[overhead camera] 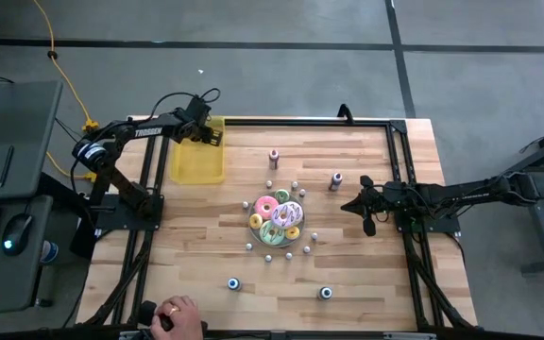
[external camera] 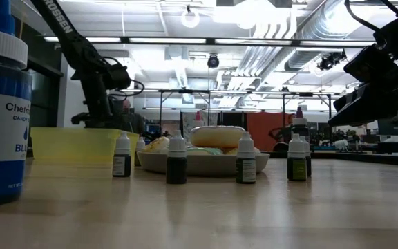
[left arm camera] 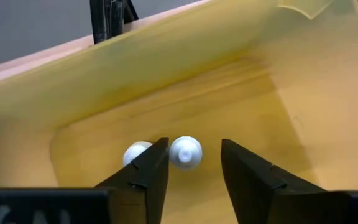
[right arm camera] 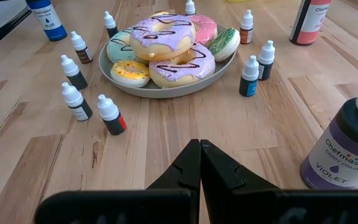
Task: Pick & Place food coloring
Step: Put the small black food coloring bottle into the yellow bin
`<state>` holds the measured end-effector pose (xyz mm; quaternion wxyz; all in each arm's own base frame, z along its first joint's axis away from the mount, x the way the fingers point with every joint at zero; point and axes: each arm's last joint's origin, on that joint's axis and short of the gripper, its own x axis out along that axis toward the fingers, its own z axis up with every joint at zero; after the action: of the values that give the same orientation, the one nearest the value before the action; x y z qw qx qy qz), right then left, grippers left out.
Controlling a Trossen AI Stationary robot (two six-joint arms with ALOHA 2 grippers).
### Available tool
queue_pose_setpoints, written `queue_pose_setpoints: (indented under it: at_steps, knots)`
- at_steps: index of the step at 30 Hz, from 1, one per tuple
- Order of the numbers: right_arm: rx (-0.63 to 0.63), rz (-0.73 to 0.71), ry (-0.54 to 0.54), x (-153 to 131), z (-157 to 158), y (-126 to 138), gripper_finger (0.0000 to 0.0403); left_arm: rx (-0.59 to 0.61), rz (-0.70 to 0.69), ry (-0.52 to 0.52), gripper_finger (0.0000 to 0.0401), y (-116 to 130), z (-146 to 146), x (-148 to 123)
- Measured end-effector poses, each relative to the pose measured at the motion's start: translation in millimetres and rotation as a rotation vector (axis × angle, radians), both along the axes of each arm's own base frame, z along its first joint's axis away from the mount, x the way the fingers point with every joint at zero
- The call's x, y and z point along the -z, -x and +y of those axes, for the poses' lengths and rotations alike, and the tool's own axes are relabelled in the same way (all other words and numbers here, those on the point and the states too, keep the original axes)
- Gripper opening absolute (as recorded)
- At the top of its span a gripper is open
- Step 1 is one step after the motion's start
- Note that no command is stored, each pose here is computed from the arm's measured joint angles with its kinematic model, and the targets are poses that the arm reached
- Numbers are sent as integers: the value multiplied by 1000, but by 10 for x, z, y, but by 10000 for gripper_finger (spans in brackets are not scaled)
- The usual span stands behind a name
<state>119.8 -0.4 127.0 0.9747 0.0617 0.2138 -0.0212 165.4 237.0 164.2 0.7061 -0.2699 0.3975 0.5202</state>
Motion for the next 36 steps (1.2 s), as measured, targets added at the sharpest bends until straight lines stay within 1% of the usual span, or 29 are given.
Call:
queue_pose_setpoints:
  at_steps: [4, 9, 15, 20, 25, 27, 33, 36]
  knots:
    - [0, 0, 0, -1, 0, 0, 0, 6, 1, -5, 155, -2, 3, -2]
    - [0, 0, 0, 0, 0, 0, 0, 2, -3, -22, 157, -5, 11, -19]
    - [0, 0, 0, 0, 0, 0, 0, 6, -12, -73, 157, -20, 40, -111]
    - [0, 0, 0, -1, 0, 0, 0, 28, 3, -123, 157, -56, 89, -269]
    - [0, 0, 0, -1, 0, 0, 0, 89, -28, -194, 157, -126, 53, -578]
    - [-1, 0, 0, 0, 1, 0, 0, 113, -51, -230, 157, -159, 23, -742]
    - [0, 0, 0, -1, 0, 0, 0, 183, -194, -356, 157, -280, -58, -1389]
    - [0, 0, 0, 0, 0, 0, 0, 240, -222, -428, 157, -371, -113, -1753]
